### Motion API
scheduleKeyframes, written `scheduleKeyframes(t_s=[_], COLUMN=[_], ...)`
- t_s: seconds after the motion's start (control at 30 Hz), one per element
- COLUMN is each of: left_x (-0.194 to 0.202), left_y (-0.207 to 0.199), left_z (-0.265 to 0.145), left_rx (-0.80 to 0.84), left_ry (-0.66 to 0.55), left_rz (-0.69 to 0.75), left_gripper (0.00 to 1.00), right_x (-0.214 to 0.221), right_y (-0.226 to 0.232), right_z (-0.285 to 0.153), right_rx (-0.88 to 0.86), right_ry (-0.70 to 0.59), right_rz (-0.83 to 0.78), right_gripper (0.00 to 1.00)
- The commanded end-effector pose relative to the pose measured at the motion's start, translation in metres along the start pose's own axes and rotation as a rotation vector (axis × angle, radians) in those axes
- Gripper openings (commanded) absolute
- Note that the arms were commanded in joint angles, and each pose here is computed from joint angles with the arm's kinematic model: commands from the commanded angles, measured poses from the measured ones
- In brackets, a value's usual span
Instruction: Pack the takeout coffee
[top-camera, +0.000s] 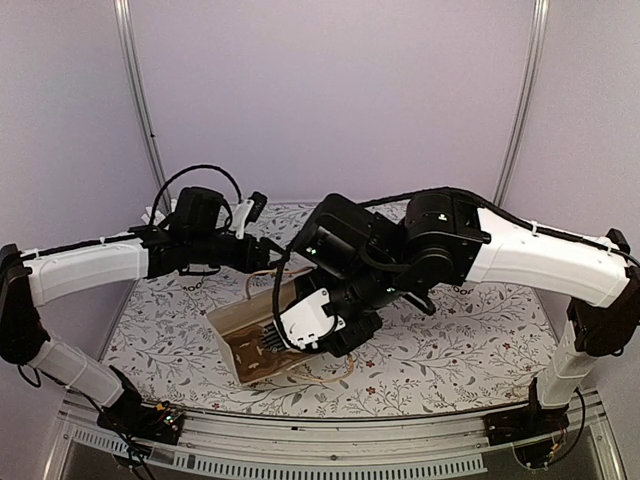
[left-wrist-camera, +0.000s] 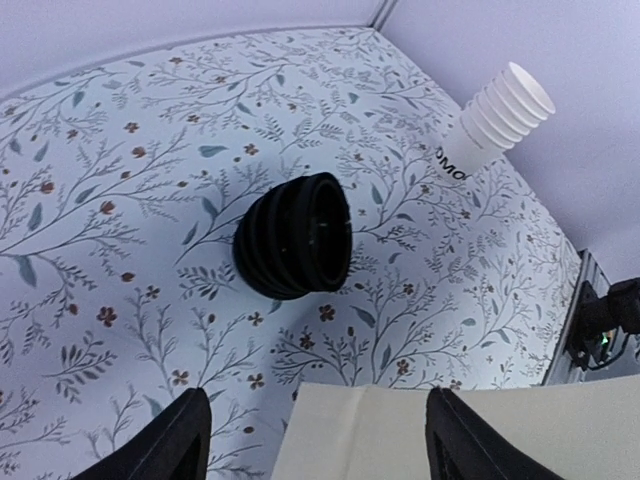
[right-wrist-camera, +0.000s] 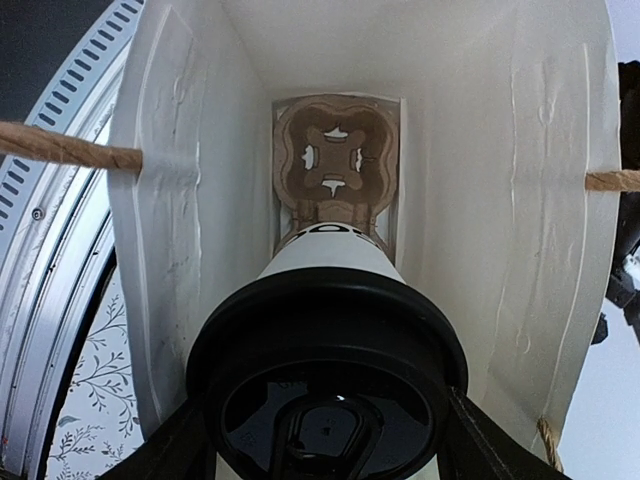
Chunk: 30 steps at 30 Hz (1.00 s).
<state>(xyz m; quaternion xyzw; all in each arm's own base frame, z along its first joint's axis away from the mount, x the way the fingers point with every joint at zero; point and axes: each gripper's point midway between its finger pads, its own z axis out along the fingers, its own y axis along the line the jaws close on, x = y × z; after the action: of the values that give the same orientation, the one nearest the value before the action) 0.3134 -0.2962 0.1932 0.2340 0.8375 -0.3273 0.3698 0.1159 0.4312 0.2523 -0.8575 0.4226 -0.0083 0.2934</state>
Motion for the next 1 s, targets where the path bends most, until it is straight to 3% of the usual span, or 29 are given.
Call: scheduleKeyframes(t_s=[0.0, 0.17, 0.4, 0.97], left_x=[0.048, 0.088, 0.106, 0.098], left_y=[0.043, 0.035, 0.013, -0.01], left_z=[-0.014, -0.002, 0.019, 0.044], left_rx=[-0.152, -0.093, 0.017, 0.164], left_ry=[0.128, 0.227, 0.275, 0.243], left_rz=[-0.077, -0.128, -0.117, -0.057], left_gripper=[0.75, 0.72, 0.7, 0.69], right_x=[-0.003, -0.001, 0.008, 0.029], right_y=[0.007, 0.012, 0.024, 0.002], right_z=[0.0, 0.001, 0.012, 0.029], right_rx=[-0.023, -0.043, -0.037, 0.115], right_ry=[-0.014, -0.009, 0.034, 0.137], right_rz=[0.0, 0.008, -0.017, -0.071], right_gripper=[0.48, 0.49, 0.48, 0.48])
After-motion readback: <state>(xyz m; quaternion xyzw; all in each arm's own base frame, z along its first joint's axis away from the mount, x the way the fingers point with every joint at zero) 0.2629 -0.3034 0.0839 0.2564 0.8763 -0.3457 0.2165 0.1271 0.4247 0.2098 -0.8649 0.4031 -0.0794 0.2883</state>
